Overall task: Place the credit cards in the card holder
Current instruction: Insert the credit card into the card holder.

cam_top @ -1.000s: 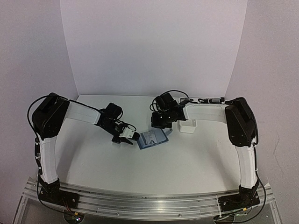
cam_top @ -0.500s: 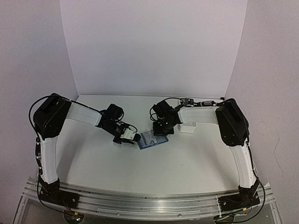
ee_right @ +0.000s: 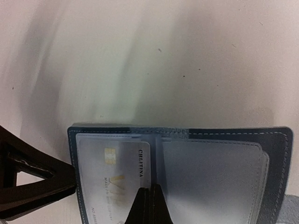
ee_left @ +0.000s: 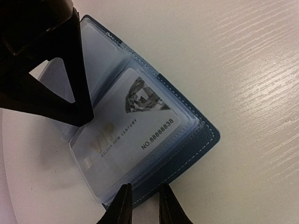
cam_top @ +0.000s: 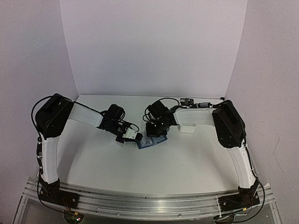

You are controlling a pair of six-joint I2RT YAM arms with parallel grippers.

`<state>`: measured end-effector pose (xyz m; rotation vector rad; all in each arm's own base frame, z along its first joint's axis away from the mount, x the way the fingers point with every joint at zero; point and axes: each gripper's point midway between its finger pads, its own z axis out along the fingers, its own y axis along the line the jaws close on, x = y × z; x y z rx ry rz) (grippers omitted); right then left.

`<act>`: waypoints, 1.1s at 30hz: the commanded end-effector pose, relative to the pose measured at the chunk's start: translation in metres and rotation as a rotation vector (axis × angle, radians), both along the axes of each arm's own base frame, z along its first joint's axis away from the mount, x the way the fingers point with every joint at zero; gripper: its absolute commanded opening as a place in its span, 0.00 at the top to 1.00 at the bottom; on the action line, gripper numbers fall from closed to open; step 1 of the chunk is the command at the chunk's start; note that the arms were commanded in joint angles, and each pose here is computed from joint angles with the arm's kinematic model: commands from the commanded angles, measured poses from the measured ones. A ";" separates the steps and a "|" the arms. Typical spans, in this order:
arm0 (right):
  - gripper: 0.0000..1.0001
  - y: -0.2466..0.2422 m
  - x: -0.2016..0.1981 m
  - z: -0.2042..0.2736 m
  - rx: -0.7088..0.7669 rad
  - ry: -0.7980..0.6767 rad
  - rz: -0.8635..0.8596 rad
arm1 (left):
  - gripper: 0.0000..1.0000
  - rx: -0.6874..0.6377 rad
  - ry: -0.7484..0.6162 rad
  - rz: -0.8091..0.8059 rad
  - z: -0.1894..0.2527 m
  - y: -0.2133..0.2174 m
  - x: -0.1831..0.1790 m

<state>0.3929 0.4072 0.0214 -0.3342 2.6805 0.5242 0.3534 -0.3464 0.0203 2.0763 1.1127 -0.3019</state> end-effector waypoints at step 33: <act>0.24 -0.073 -0.039 0.090 0.072 -0.031 -0.301 | 0.75 -0.022 0.143 0.173 0.055 0.015 0.012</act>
